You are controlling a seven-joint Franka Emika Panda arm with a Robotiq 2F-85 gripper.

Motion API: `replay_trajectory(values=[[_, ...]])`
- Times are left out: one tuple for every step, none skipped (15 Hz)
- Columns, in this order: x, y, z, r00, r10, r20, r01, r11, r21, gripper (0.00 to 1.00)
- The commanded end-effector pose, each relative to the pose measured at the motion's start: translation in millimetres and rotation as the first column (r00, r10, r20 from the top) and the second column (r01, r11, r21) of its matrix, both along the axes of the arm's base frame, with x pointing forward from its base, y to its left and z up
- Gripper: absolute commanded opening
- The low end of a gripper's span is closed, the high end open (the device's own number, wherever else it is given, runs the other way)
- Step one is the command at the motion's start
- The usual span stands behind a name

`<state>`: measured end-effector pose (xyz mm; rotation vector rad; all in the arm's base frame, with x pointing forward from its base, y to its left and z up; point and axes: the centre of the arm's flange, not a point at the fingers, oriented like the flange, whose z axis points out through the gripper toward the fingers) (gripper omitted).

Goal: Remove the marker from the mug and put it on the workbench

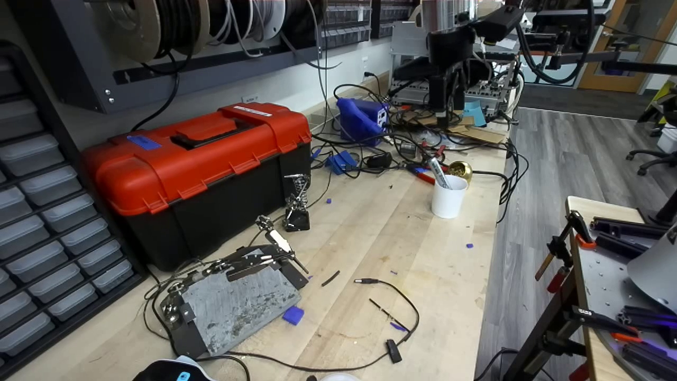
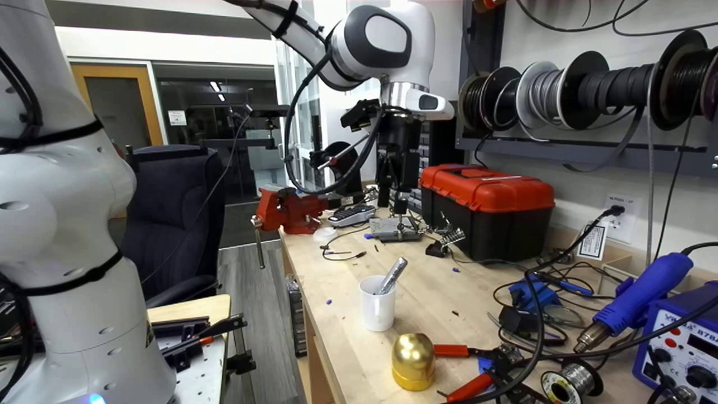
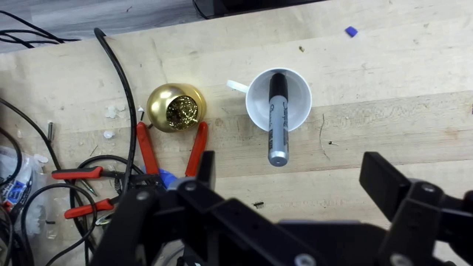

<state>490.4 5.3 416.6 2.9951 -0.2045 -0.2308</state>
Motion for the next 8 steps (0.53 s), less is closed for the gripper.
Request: replay_trajectory(values=[[15.2, -5.5, -9.6, 0.998, -0.066, 0.021, 0.067, 0.996, -0.058, 1.00], [16.8, -5.9, -15.0, 0.997, -0.073, 0.017, 0.074, 0.995, -0.066, 1.00], [18.0, -5.4, -19.4, 0.997, -0.075, 0.011, 0.075, 0.995, -0.067, 1.00], [18.9, -4.5, -24.1, 0.997, -0.077, 0.007, 0.077, 0.995, -0.065, 1.00], [19.7, -3.4, -28.4, 0.997, -0.077, 0.003, 0.077, 0.995, -0.057, 1.00], [20.9, -2.2, -32.3, 0.997, -0.075, 0.000, 0.075, 0.996, -0.046, 1.00], [21.7, -1.6, -36.1, 0.998, -0.070, -0.002, 0.070, 0.997, -0.039, 1.00], [22.3, -1.2, -40.1, 0.998, -0.069, -0.002, 0.069, 0.997, -0.029, 1.00]])
